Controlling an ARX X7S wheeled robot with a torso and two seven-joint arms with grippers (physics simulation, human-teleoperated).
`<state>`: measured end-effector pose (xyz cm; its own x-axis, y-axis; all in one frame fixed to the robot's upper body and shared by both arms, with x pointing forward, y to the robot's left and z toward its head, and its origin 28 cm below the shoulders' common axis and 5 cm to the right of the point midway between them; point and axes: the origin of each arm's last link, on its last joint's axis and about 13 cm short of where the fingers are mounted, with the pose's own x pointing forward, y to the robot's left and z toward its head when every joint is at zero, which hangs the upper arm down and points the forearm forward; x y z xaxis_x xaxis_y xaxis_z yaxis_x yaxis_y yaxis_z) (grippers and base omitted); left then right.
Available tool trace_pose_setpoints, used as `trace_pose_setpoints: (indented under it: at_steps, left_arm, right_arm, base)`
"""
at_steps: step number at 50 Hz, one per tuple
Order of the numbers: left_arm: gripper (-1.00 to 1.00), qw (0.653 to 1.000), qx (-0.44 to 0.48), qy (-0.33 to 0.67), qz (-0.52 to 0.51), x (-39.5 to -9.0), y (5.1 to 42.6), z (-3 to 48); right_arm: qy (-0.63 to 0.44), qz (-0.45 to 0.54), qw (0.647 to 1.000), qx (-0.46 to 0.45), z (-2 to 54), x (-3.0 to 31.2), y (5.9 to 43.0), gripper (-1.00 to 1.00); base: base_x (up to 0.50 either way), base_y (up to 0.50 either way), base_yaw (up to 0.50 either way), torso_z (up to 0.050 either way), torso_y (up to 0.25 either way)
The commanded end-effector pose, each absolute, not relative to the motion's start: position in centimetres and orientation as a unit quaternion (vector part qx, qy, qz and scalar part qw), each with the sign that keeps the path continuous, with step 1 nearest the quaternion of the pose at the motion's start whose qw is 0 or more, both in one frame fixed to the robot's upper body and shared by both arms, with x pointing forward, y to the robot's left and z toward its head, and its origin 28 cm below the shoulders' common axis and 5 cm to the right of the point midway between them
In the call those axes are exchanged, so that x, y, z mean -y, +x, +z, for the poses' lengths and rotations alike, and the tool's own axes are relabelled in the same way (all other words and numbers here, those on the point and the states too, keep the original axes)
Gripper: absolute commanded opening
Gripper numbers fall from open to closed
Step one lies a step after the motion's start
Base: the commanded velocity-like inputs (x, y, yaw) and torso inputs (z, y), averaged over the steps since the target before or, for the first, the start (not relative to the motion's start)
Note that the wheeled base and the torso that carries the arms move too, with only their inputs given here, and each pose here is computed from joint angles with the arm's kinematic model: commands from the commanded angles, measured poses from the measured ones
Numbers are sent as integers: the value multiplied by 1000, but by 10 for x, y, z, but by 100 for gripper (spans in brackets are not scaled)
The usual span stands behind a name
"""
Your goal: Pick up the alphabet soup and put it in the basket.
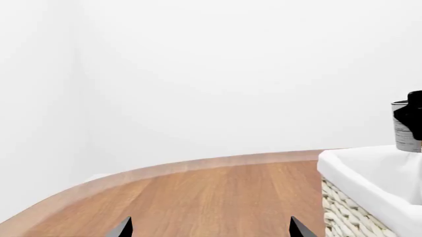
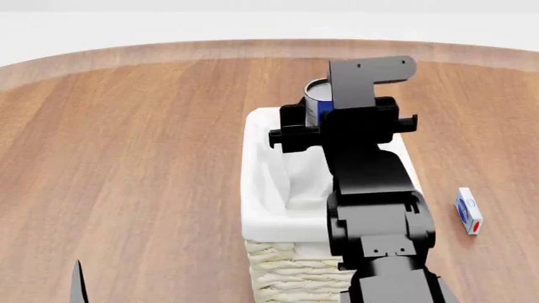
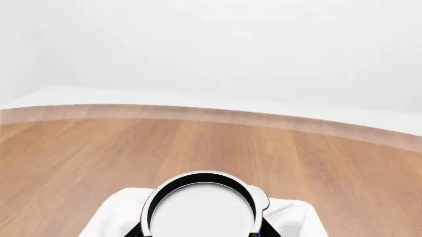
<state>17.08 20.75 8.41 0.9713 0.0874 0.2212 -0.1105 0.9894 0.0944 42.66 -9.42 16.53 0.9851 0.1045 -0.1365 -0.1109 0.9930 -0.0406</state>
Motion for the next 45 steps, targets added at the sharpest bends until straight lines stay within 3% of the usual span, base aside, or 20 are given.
trace_pose_setpoints:
  at_steps: [1, 45]
  left_arm:
    - [100, 991, 109, 53, 52, -208, 170, 84]
    - [100, 992, 108, 52, 51, -208, 171, 83]
  right_arm:
    - [-52, 59, 991, -109, 163, 96, 425, -100]
    - [-38, 63, 980, -184, 118, 103, 409, -100]
  base:
    - [0, 0, 0, 0, 0]
    - [0, 0, 0, 0, 1]
